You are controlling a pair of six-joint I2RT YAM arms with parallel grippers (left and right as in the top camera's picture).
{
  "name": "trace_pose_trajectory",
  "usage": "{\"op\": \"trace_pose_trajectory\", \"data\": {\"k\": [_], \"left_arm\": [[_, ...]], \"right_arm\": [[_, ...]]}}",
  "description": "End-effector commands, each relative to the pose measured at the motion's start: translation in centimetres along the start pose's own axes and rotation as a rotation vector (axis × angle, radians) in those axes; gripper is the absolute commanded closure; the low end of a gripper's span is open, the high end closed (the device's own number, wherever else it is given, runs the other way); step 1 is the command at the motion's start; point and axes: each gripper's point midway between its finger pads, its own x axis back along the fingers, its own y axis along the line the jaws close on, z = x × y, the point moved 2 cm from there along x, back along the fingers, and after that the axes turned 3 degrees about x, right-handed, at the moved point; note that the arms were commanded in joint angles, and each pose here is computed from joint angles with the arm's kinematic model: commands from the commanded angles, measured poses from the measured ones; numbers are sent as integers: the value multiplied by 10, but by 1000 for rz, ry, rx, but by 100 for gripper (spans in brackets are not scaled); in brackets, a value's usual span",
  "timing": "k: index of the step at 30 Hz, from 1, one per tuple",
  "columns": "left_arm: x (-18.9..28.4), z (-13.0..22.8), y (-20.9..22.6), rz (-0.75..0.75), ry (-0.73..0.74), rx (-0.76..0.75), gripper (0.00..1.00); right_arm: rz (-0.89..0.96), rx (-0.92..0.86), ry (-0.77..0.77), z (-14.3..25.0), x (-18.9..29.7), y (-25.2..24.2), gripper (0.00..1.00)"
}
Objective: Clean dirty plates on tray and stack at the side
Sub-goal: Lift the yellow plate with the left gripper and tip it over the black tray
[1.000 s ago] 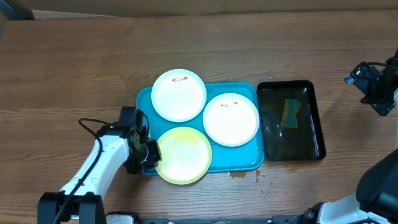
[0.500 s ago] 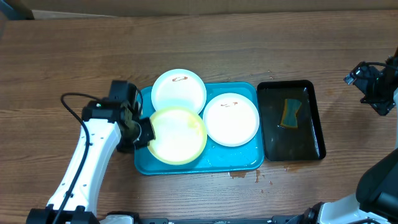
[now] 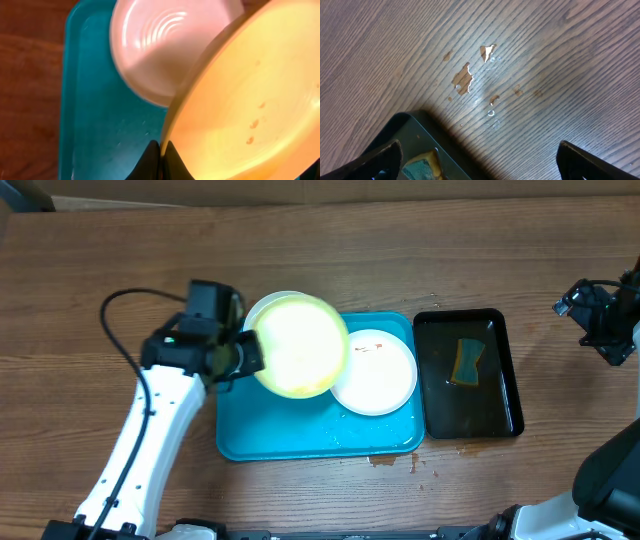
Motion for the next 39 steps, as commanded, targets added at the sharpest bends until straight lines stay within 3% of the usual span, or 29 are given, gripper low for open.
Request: {"op": "trace_pose_trajectory", "data": {"k": [1,12,19,28,33,39], "left_arm": [[10,-14,-30,22,-118,-40,96],[-10,-2,-156,94,-388,-317,96],[-36,31,-233,36,-606,-657,96],[31,60,-289,-192,-990,-986,96],[56,69,-301,-288,-1076,-1096,96],[63,72,-304,-303,-1098,-1108,96]], "right_arm": [[-4,2,-17,-5,3,1,0],[-4,2,-17,-5,3,1,0],[-4,3,-17,-5,3,1,0],[-4,3,-17,-5,3,1,0],[-4,2,-17,-5,3,1,0],[-4,2,-17,-5,3,1,0]]}}
